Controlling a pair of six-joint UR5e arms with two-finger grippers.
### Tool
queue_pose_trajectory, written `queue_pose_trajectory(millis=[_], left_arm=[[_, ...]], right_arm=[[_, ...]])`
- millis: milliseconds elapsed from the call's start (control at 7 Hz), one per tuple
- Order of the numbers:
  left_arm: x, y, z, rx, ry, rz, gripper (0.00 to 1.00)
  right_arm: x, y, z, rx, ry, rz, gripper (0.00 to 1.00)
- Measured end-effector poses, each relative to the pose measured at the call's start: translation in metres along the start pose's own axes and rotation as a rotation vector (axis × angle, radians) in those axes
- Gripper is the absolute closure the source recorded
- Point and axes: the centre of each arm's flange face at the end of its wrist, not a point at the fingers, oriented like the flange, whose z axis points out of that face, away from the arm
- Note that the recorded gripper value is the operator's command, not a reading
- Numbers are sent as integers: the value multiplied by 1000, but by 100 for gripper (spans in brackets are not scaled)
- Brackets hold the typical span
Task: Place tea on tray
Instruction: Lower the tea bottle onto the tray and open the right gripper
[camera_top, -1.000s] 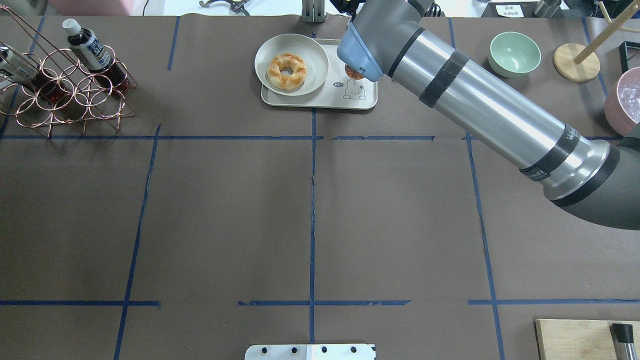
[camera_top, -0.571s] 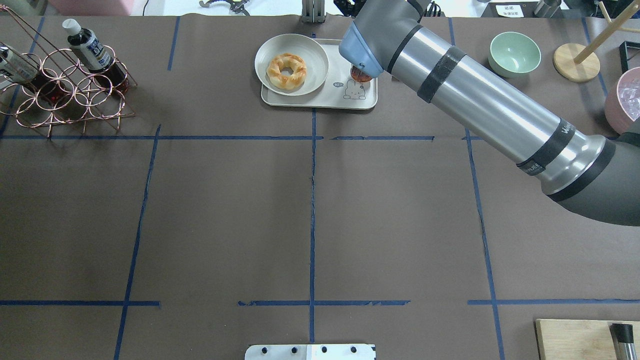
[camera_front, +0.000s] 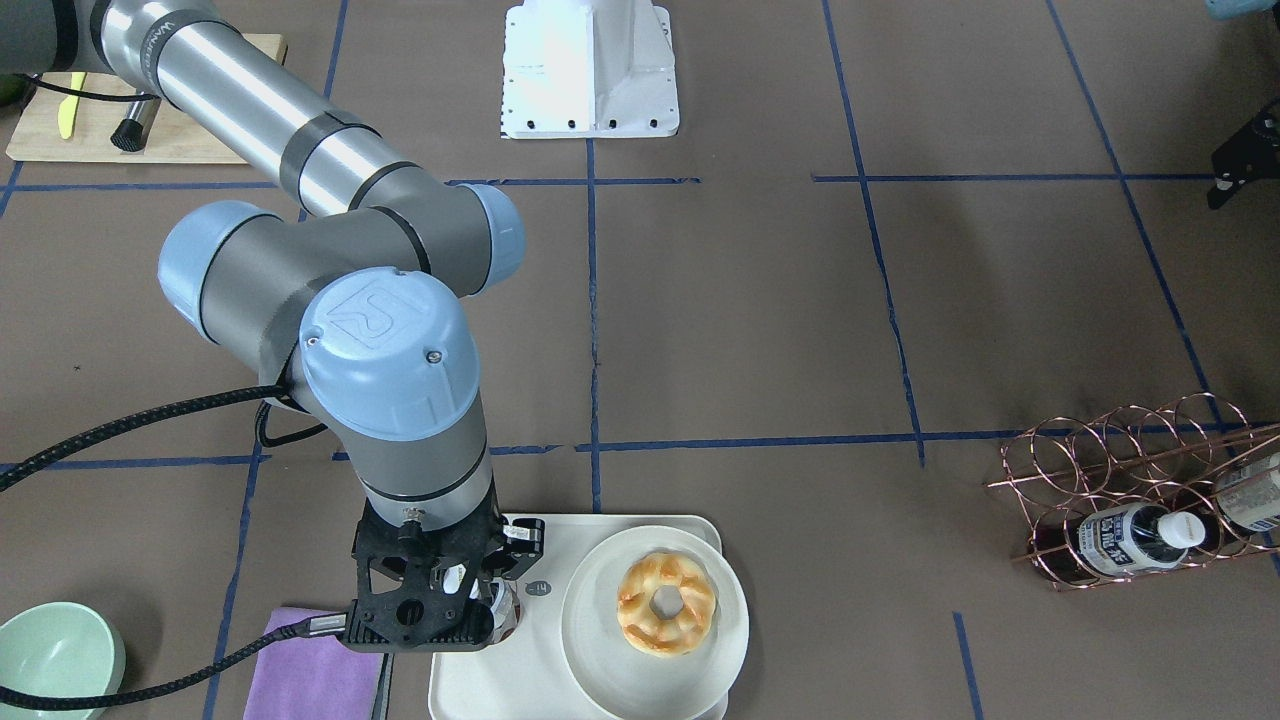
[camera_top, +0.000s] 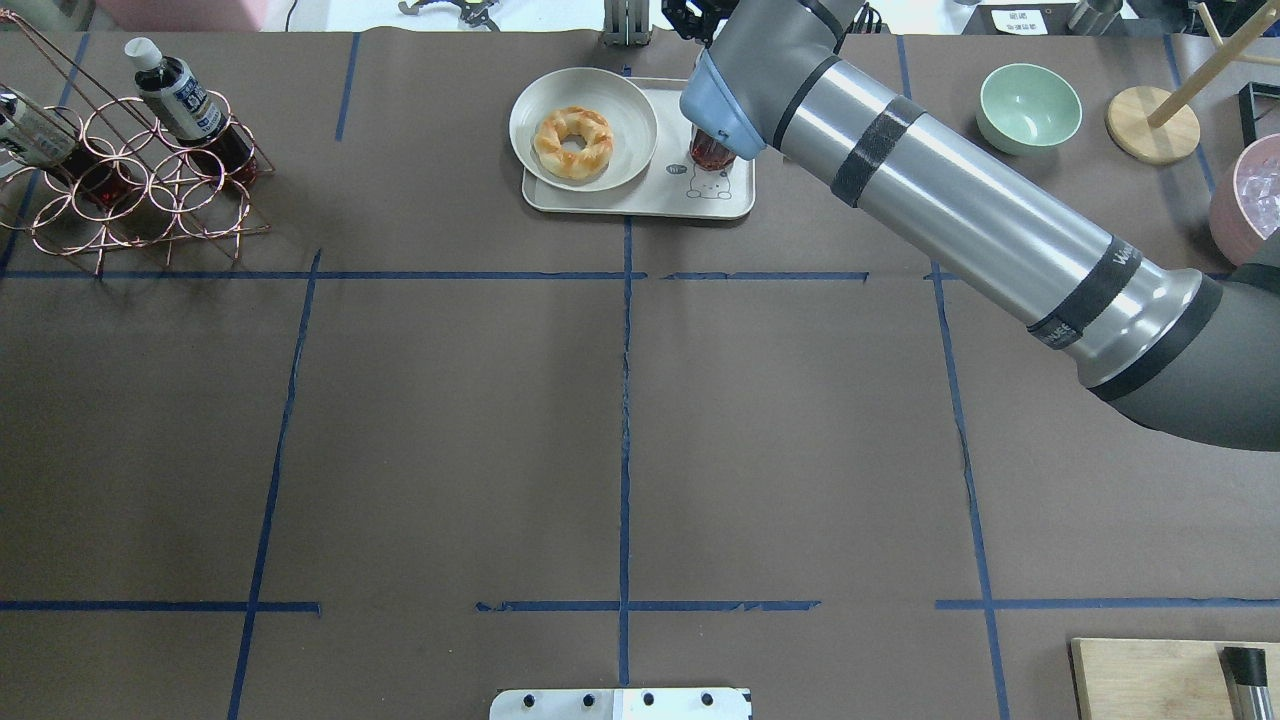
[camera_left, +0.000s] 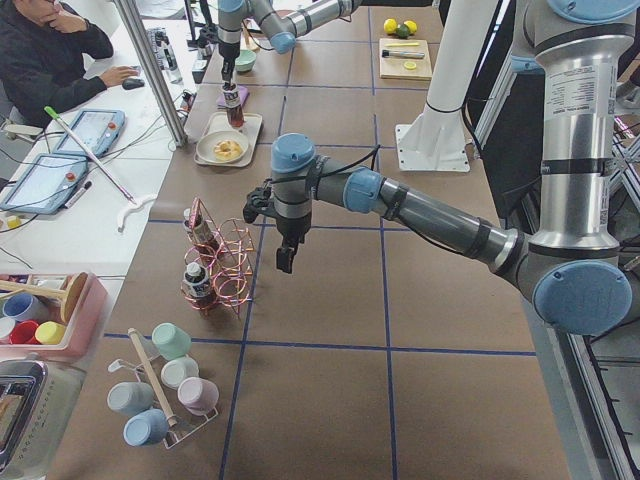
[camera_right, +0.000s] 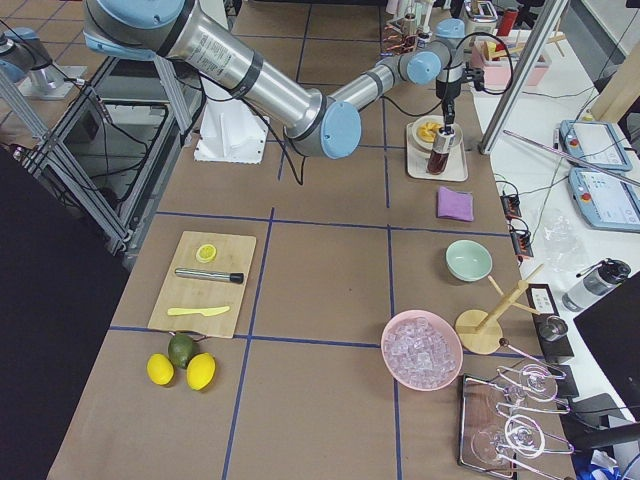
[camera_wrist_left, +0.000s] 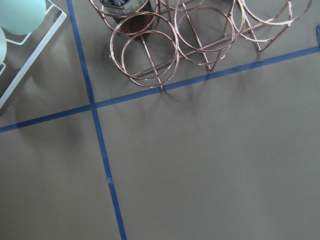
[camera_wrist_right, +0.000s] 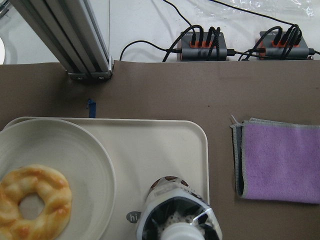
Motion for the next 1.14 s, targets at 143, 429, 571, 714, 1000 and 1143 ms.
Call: queue_pose_trajectory(millis=[143, 429, 571, 714, 1000, 1143], left_arm=[[0, 0, 0, 0, 0, 0, 0], [0, 0, 0, 0, 0, 0, 0], [0, 0, 0, 0, 0, 0, 0], [0, 0, 0, 0, 0, 0, 0], [0, 0, 0, -1, 0, -1, 0], [0, 0, 1, -1, 0, -1, 0]], right_arm=[[-1, 0, -1, -2, -5, -1, 1], [-2, 0, -2, -7, -12, -7, 0], [-1, 0, -3, -7, -14, -16, 0], [0, -1, -5, -5, -15, -30, 0], [12, -8, -27, -27, -69, -42, 0], [26, -2, -47, -48, -107, -37, 0]])
